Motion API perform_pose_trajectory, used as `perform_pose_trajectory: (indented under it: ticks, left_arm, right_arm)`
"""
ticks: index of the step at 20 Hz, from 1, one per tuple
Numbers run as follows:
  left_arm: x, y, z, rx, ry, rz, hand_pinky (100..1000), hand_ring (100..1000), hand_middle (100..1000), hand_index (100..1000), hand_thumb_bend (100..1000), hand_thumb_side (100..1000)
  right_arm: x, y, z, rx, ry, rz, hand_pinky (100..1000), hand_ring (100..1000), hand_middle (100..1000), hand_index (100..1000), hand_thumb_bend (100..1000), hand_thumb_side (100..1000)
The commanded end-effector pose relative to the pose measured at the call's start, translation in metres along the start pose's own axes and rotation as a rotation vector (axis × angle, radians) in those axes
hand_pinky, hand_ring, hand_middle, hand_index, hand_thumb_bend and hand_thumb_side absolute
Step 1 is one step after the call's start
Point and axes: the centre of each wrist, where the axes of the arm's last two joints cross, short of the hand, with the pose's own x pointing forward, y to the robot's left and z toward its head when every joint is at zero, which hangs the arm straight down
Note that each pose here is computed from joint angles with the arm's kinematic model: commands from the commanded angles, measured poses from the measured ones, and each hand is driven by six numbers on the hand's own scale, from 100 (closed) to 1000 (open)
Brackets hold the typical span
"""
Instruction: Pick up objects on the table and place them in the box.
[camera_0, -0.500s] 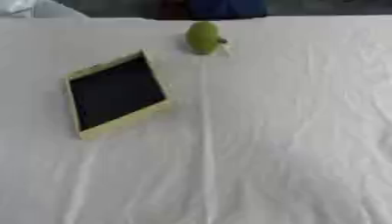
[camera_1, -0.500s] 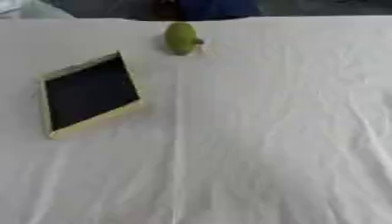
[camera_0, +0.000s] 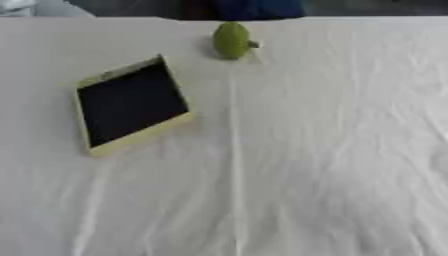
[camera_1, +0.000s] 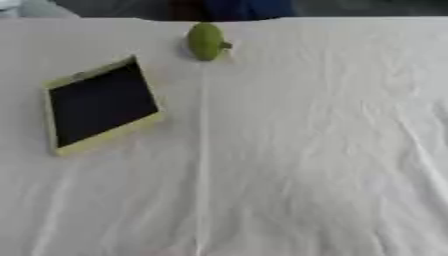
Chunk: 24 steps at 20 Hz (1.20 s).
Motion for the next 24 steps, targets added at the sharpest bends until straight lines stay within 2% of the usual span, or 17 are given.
perform_pose_trajectory:
  ticks: [1, 7, 9, 11, 14, 15, 18, 21, 24]
  left_arm:
    - [0.007, 0.004, -0.006, -0.016, -0.039, -0.009, 848, 780, 696, 848, 350, 590]
    - [0.007, 0.003, -0.006, -0.033, -0.044, -0.011, 847, 789, 697, 845, 341, 597]
    - [0.007, 0.004, -0.006, -0.044, -0.041, -0.019, 847, 790, 696, 836, 330, 600]
    - [0.007, 0.004, -0.007, -0.053, -0.034, -0.03, 847, 788, 696, 839, 322, 605]
    - [0.007, 0.005, -0.008, -0.056, -0.027, -0.035, 847, 788, 696, 839, 322, 605]
    - [0.008, 0.005, -0.009, -0.054, -0.032, -0.034, 847, 788, 698, 840, 322, 597]
    - [0.01, 0.006, -0.012, -0.05, -0.045, -0.032, 847, 787, 697, 843, 322, 596]
    - [0.011, 0.005, -0.013, -0.048, -0.045, -0.026, 847, 787, 698, 843, 317, 600]
    - [0.012, 0.003, -0.013, -0.054, -0.045, -0.015, 847, 788, 698, 843, 314, 601]
  right_arm:
    - [0.001, -0.011, -0.015, 0.117, 0.001, 0.115, 850, 868, 884, 939, 122, 663]
    - [-0.023, 0.001, -0.049, 0.358, 0.053, 0.245, 855, 896, 893, 949, 153, 689]
    - [-0.032, 0.01, -0.059, 0.44, 0.061, 0.276, 848, 879, 837, 940, 151, 721]
    - [-0.04, 0.019, -0.07, 0.517, 0.051, 0.313, 847, 888, 848, 932, 189, 677]
    - [-0.051, 0.026, -0.081, 0.576, 0.04, 0.361, 847, 888, 848, 932, 189, 677]
    - [-0.054, 0.03, -0.083, 0.601, 0.04, 0.373, 857, 926, 893, 976, 209, 685]
    - [-0.067, 0.046, -0.099, 0.722, 0.06, 0.426, 862, 939, 898, 983, 218, 673]
    - [-0.078, 0.058, -0.109, 0.769, 0.066, 0.435, 862, 927, 877, 911, 223, 649]
    - [-0.086, 0.074, -0.113, 0.801, 0.065, 0.432, 861, 923, 877, 919, 226, 636]
